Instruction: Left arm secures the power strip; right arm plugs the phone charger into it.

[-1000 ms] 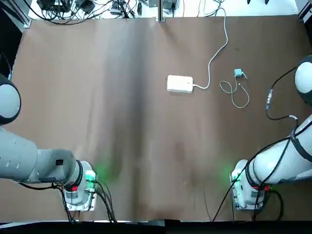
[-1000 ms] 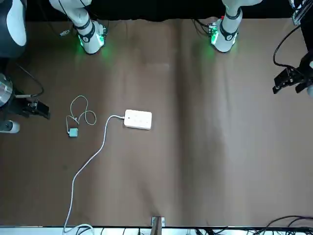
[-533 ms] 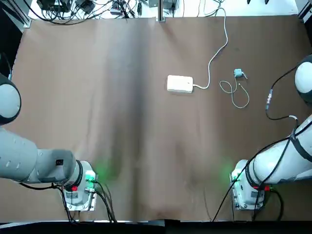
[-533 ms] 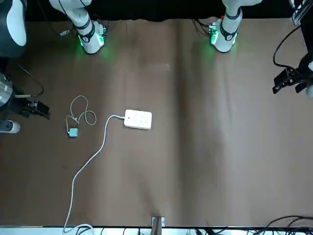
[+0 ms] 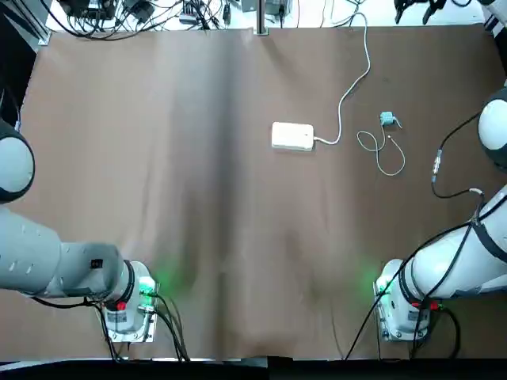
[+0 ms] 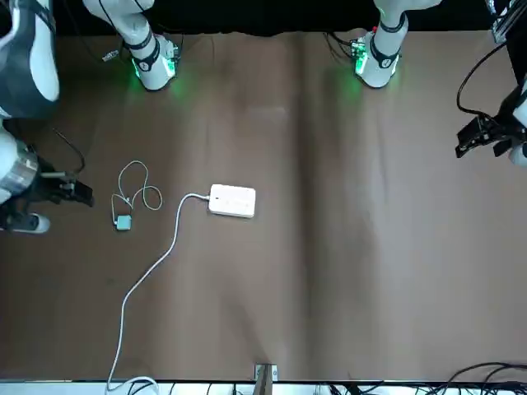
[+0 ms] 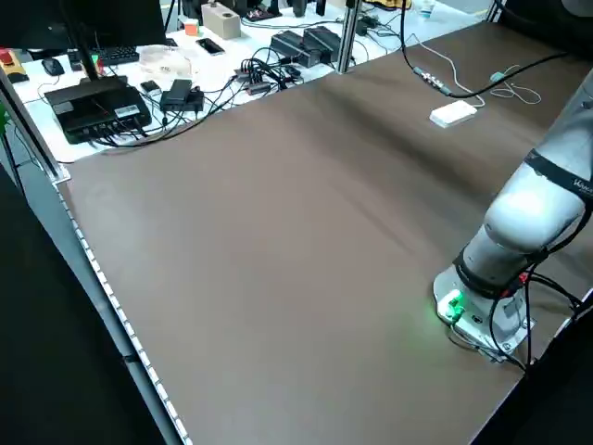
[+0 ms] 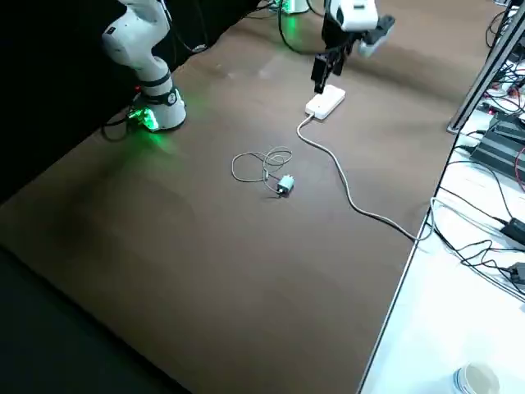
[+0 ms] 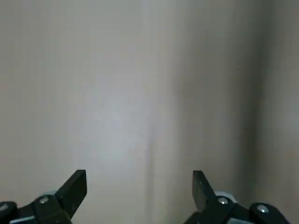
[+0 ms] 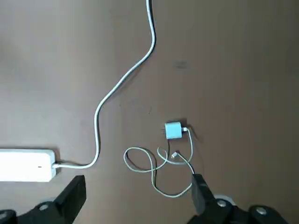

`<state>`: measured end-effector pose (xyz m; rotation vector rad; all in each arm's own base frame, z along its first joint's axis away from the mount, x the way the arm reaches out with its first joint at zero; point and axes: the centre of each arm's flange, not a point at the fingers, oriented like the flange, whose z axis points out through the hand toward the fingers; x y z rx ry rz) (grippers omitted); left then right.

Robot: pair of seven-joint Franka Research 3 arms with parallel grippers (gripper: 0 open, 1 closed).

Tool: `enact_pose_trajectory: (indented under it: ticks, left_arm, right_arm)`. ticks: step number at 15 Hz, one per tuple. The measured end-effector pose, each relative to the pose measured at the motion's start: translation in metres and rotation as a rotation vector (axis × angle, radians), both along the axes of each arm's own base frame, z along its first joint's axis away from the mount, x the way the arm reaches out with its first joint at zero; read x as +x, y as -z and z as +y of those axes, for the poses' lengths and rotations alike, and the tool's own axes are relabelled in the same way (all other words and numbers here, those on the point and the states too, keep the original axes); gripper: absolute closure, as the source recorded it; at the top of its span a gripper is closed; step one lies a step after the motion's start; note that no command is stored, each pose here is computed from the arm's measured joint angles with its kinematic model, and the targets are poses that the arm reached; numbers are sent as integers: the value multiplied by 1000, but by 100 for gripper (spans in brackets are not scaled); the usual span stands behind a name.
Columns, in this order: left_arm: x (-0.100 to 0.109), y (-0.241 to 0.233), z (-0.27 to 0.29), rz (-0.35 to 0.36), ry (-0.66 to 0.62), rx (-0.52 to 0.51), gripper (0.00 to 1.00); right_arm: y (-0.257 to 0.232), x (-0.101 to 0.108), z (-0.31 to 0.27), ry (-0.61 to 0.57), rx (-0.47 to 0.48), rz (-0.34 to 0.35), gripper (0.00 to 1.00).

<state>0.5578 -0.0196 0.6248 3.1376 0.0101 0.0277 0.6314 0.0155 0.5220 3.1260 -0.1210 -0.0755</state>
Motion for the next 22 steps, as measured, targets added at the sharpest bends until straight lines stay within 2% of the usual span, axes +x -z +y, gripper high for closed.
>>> enact_pose_trajectory:
  ticks: [3, 7, 10, 15, 17, 20, 21, 22]
  left_arm:
    - [1, 18, -19, 24, 8, -32, 0]
    - [7, 55, -40, 36, 8, -141, 0]
    - [10, 82, -50, 27, -8, -206, 0]
    - [3, 141, -109, -18, 24, -276, 0]
    - [1, 167, -127, -19, 15, -317, 0]
    - [4, 222, -162, 16, -12, -408, 0]
    - [7, 242, -174, 25, -24, -436, 0]
    - [10, 277, -196, 30, -38, -471, 0]
  right_arm:
    - [49, 1, -11, 5, 1, 0, 0]
    - [101, 0, -22, -123, 49, 11, 0]
    - [111, 0, -45, -289, 115, 7, 0]
    - [151, -14, -132, -654, 318, -9, 0]
    - [171, -22, -164, -799, 398, -47, 0]
    - [201, -32, -193, -959, 518, -129, 0]
    - [212, -34, -198, -1008, 560, -164, 0]
    - [234, -37, -204, -1111, 629, -248, 0]
